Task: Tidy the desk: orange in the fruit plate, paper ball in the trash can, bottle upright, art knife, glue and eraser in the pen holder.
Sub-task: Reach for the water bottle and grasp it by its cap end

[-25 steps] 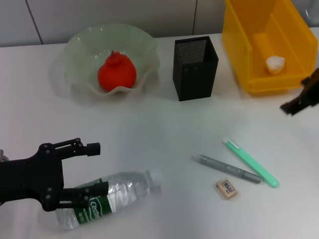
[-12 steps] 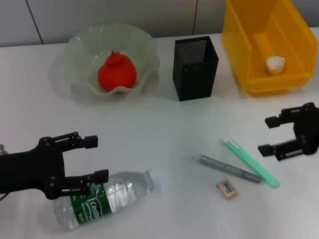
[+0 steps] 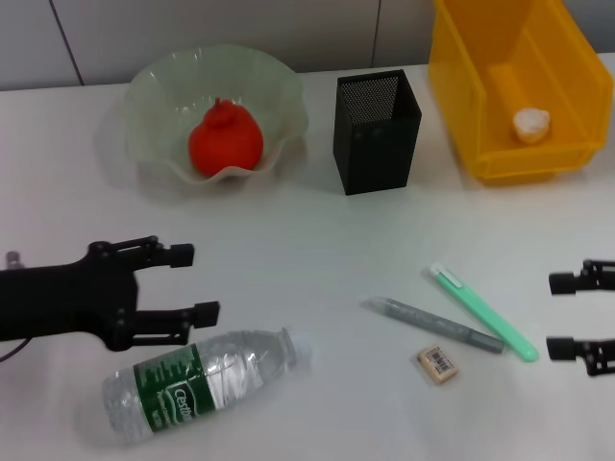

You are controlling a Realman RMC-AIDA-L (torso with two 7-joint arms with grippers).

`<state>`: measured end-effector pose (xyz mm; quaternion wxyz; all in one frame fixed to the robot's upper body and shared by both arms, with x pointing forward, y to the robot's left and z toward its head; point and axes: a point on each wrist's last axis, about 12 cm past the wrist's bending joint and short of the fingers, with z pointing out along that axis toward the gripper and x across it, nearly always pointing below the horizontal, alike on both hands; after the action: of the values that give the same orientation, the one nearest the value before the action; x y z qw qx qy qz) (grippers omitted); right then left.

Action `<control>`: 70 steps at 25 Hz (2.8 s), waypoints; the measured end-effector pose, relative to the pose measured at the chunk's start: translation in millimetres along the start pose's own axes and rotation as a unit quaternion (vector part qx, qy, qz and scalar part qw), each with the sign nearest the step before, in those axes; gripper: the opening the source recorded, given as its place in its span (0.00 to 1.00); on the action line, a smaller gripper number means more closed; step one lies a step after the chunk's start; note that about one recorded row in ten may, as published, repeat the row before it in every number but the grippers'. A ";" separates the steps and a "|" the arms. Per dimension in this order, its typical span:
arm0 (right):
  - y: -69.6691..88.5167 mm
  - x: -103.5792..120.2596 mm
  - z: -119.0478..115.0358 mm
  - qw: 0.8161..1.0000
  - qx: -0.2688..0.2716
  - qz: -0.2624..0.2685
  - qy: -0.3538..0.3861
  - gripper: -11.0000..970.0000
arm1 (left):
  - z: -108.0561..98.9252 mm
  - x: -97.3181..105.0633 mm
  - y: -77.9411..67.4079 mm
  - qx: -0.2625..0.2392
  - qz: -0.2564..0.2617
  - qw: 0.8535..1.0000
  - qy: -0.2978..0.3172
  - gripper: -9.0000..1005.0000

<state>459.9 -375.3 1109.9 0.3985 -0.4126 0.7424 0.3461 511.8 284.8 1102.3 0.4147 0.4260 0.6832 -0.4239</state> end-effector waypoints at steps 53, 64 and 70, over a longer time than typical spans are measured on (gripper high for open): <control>9.6 12.3 15.1 1.000 -0.020 -0.018 -0.003 0.84 | 186.6 -71.4 -47.8 -0.114 0.114 0.864 0.476 0.84; 8.0 13.3 17.0 1.000 -0.014 -0.016 -0.003 0.84 | 189.1 -70.5 -47.8 -0.106 0.132 0.860 0.482 0.81; 6.9 14.6 18.8 1.000 -0.012 -0.012 -0.004 0.84 | 190.7 -72.5 -49.6 -0.104 0.140 0.859 0.481 0.63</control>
<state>454.5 -361.4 1090.0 0.4008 -0.4247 0.7317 0.3515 525.9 76.5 1124.2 0.1309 0.6224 0.7711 -0.0301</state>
